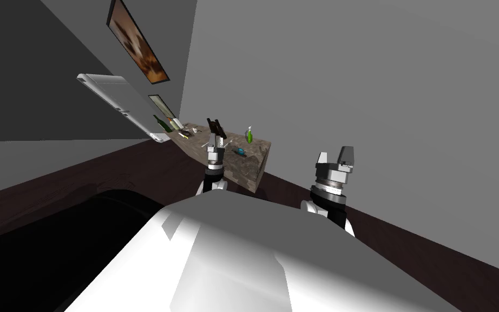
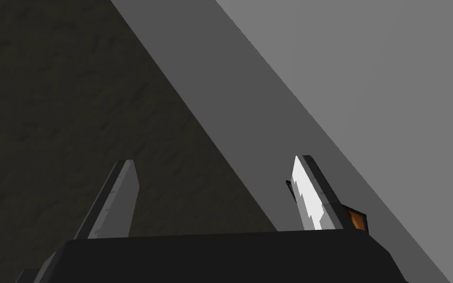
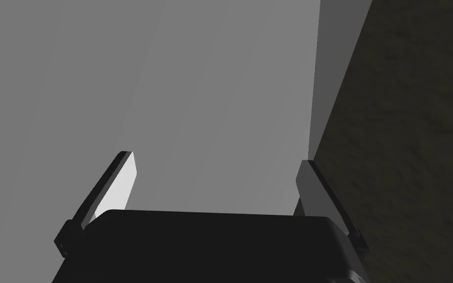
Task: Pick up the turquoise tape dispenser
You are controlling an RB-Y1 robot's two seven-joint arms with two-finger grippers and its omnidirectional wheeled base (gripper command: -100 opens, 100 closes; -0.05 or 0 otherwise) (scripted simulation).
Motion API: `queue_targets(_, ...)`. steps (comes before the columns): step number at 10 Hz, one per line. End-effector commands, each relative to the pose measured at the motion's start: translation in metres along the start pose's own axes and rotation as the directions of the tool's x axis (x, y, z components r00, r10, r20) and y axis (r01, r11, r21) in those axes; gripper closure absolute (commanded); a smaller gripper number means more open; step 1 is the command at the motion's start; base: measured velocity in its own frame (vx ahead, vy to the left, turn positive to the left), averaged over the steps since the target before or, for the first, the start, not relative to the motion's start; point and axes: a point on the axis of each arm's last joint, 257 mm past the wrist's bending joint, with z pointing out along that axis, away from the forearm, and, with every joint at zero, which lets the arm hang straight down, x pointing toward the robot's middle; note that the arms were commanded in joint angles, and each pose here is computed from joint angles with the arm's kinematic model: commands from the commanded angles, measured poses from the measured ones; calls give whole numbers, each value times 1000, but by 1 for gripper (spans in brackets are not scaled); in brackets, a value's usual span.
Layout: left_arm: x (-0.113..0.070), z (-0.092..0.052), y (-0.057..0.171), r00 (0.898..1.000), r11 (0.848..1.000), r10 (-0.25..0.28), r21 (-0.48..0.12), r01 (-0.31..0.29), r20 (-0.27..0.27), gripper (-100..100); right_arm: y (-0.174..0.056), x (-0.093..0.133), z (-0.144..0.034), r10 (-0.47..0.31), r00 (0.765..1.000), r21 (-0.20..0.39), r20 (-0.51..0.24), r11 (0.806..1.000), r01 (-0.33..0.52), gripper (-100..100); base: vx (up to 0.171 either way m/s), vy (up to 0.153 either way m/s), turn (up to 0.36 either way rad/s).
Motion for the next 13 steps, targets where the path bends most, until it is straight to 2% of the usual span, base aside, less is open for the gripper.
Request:
queue_targets(1, 2, 4, 8, 999, 1000, 8, -19, -8, -36, -100, 0, 0, 0, 0, 1000, 0, 0, 1000, 0, 0, -4, 16, 26)
queue_targets(4, 0, 16, 23, 997, 998, 15, -56, -20, -72, -100, 0, 0, 0, 0, 1000, 0, 0, 1000, 0, 0, -5, 31, 20)
queue_targets(9, -4, 28, 43, 996, 992, 18, -119, -28, -85, -100, 0, 0, 0, 0, 1000, 0, 0, 1000, 0, 0, -4, 25, 8)
queue_targets(10, -7, 35, 48, 996, 991, 18, -132, -29, -86, -100, 0, 0, 0, 0, 1000, 0, 0, 1000, 0, 0, -5, 33, 10)
queue_targets(11, -7, 34, 53, 996, 988, 18, -150, -30, -87, -100, 0, 0, 0, 0, 1000, 0, 0, 1000, 0, 0, -2, 28, 2)
queue_targets(12, -11, 42, 57, 996, 987, 17, -159, -30, -85, -100, 0, 0, 0, 0, 1000, 0, 0, 1000, 0, 0, 2, 30, 9)
queue_targets(13, -11, 41, 63, 996, 983, 17, -182, -32, -86, -100, 0, 0, 0, 0, 1000, 0, 0, 1000, 0, 0, 1, 26, 0)
